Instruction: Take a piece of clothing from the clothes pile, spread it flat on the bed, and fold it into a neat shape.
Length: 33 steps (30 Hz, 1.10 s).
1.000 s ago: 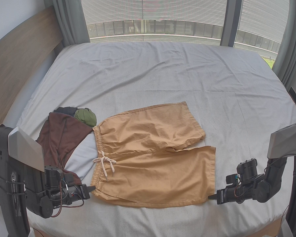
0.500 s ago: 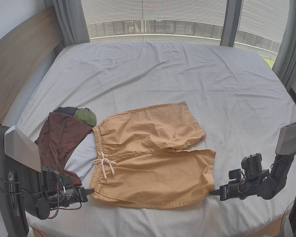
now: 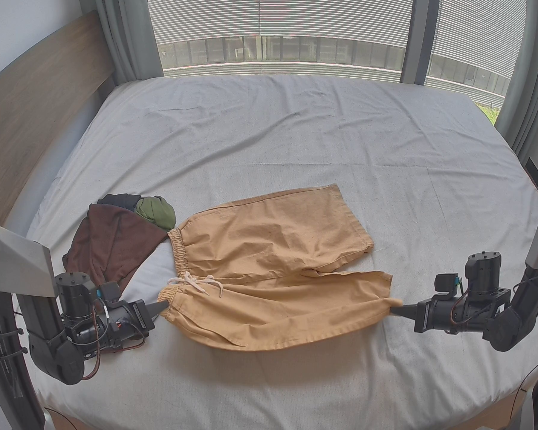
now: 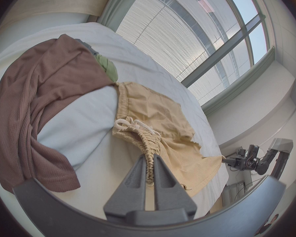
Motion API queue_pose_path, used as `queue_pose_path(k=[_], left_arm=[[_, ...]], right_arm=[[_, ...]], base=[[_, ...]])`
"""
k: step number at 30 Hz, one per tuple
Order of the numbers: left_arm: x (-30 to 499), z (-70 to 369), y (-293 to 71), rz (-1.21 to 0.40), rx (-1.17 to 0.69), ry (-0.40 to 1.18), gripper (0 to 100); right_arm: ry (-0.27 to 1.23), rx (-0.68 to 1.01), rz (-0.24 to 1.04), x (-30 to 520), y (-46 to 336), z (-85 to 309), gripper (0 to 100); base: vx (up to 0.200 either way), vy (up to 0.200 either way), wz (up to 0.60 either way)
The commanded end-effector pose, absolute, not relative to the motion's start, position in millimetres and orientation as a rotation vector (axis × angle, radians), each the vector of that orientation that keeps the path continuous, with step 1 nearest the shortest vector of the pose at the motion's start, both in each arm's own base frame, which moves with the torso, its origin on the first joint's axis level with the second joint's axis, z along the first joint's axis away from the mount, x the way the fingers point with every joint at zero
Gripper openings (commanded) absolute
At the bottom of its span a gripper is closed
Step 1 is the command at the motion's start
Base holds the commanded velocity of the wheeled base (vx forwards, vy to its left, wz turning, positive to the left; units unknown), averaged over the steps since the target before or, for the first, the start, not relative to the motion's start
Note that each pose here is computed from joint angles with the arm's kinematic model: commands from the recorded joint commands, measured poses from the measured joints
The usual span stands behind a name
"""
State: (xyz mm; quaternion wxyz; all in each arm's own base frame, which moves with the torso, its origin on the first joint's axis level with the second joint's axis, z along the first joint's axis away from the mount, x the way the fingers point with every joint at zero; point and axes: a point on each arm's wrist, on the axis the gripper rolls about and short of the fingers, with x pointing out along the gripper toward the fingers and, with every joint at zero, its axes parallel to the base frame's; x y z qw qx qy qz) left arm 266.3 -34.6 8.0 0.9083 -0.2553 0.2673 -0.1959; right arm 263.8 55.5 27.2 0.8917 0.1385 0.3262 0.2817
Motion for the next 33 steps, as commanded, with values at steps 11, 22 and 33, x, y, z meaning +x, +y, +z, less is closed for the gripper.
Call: queue_pose_path(k=[11,22,33], left_arm=[[282,35,-34,-0.404,-0.599,0.427,0],[287,57,-34,-0.389,-0.662,0.343,0],[289,60,-34,-0.381,-0.68,0.33,0]], right_arm=[[0.504,0.316,0.587,279,53,47,0],[0.383,0.291,0.592,310,59,71,0],[0.376,0.313,0.568,325,60,81,0]], base=[[0.0,0.0,0.0],[0.0,0.0,0.0],[0.0,0.0,0.0]])
